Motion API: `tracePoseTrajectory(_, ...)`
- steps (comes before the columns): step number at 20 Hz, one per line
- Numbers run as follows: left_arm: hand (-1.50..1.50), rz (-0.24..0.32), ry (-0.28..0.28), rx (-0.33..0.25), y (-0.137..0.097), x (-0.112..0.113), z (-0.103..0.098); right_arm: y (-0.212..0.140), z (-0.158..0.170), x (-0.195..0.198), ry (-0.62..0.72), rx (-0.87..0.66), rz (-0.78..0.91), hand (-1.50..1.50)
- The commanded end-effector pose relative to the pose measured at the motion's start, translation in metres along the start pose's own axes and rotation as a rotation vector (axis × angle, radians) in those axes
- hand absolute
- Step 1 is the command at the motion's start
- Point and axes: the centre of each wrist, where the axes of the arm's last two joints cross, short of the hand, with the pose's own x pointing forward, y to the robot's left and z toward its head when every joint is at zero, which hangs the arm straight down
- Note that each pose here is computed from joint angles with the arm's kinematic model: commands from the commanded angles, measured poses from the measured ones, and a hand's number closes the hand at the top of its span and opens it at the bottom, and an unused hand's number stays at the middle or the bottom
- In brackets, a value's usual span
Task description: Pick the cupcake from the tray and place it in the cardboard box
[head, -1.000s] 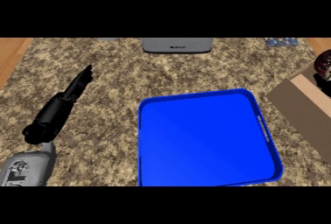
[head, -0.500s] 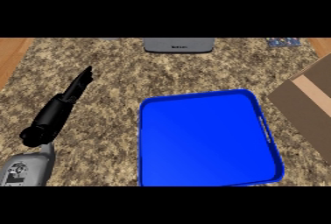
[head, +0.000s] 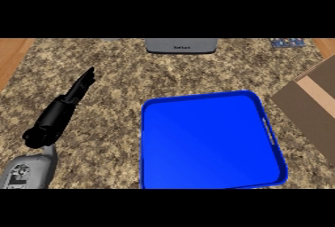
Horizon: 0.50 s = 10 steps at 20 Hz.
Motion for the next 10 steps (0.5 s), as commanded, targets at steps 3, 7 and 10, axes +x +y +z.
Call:
tracePoseTrajectory(3,0.0,-0.012,-0.005,0.005,0.001,0.014,-0.008,-0.001,-0.004,-0.031,-0.146,0.109,-0.049,-1.5)
tracePoseTrajectory(7,0.0,-0.006,0.005,-0.011,-0.011,0.007,-0.001,-0.017,-0.005,-0.025,-0.301,-0.059,-0.249,-1.5)
tracePoseTrajectory(10,0.0,-0.005,0.009,0.018,0.003,-0.003,0.003,-0.008,-0.011,-0.028,-0.424,-0.208,-0.623,-1.5)
